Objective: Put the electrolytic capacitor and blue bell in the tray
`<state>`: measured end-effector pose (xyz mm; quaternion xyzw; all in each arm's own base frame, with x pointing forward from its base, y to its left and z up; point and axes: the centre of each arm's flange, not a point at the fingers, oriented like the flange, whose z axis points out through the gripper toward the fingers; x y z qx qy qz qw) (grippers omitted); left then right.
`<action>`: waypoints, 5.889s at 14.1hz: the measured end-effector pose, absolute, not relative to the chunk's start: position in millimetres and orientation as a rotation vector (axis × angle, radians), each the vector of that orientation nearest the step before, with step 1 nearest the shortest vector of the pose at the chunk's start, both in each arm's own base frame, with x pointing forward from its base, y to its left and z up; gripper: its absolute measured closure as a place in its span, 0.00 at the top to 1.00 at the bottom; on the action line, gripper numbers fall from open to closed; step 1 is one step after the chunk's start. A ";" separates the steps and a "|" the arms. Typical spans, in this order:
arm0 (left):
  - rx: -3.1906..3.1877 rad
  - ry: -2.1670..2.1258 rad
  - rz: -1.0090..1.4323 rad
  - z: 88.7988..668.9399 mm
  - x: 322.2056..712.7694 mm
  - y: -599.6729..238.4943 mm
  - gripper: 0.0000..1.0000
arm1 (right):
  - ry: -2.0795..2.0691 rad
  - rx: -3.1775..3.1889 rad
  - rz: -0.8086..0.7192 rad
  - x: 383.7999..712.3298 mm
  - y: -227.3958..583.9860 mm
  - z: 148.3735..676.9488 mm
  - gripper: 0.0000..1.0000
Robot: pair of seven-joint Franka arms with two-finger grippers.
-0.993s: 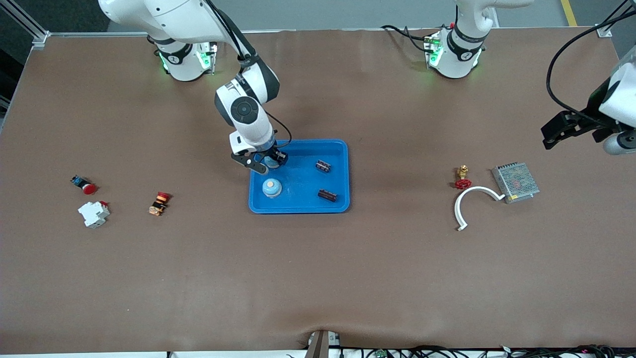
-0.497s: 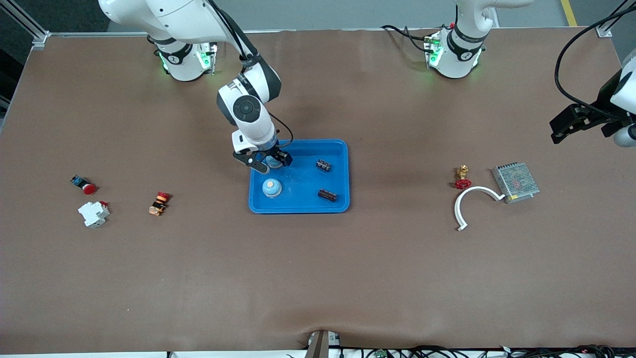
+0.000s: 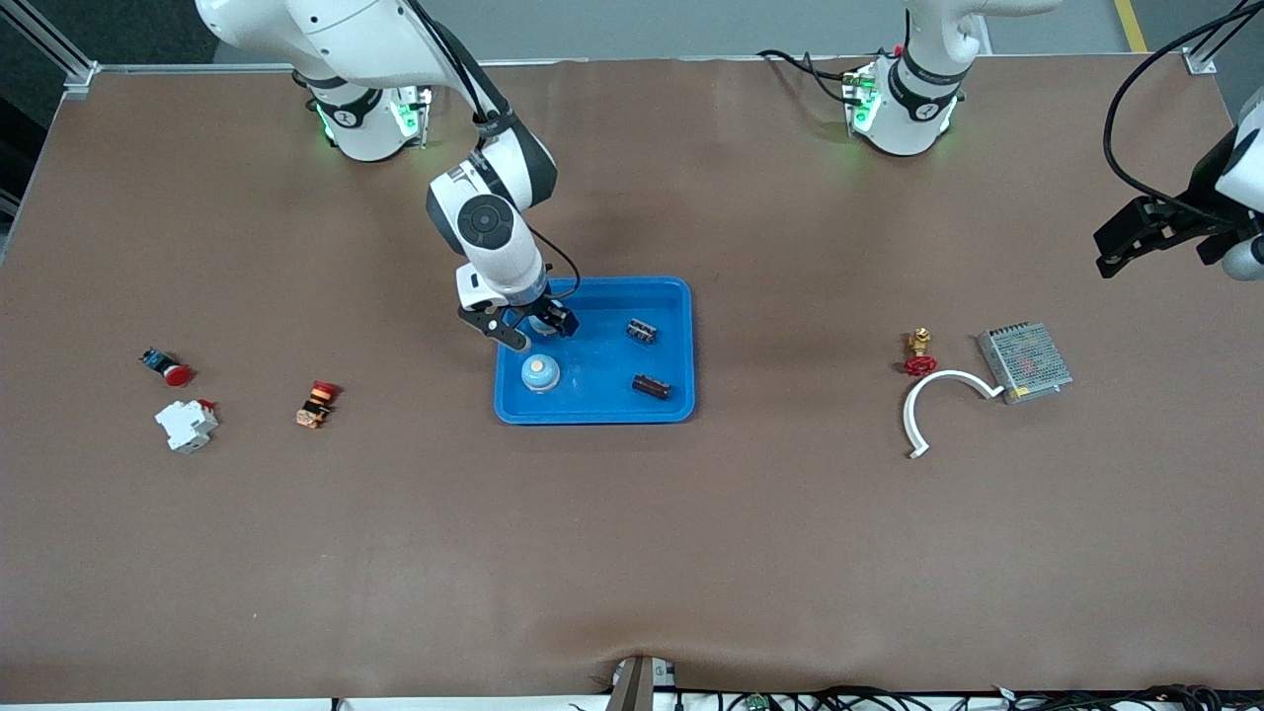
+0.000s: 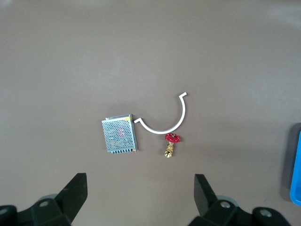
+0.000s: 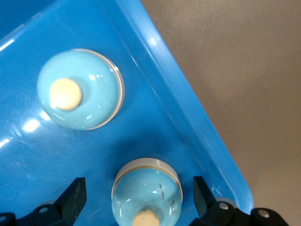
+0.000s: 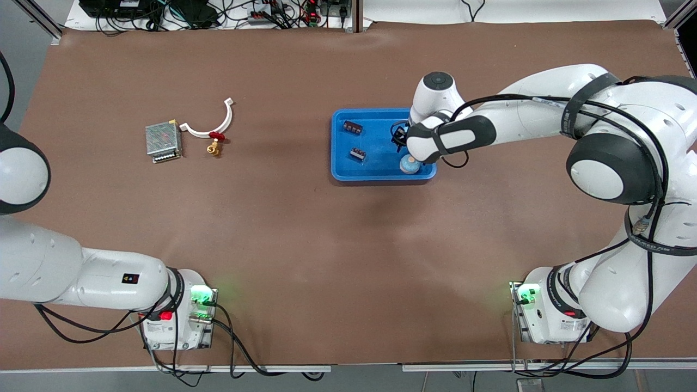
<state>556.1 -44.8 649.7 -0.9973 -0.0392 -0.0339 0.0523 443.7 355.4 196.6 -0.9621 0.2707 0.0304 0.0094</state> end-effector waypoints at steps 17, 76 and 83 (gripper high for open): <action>-3.057 -0.101 -0.098 642.7 560.4 -53.7 1.00 | 0.778 -3.094 0.301 494.5 293.0 256.3 1.00; -3.063 -0.043 -0.132 628.7 571.6 -75.2 1.00 | 0.216 -3.179 -0.021 551.1 -60.2 683.4 1.00; -3.063 -0.043 -0.131 639.0 567.0 -75.4 1.00 | 0.229 -3.176 -0.008 552.9 -66.5 660.1 1.00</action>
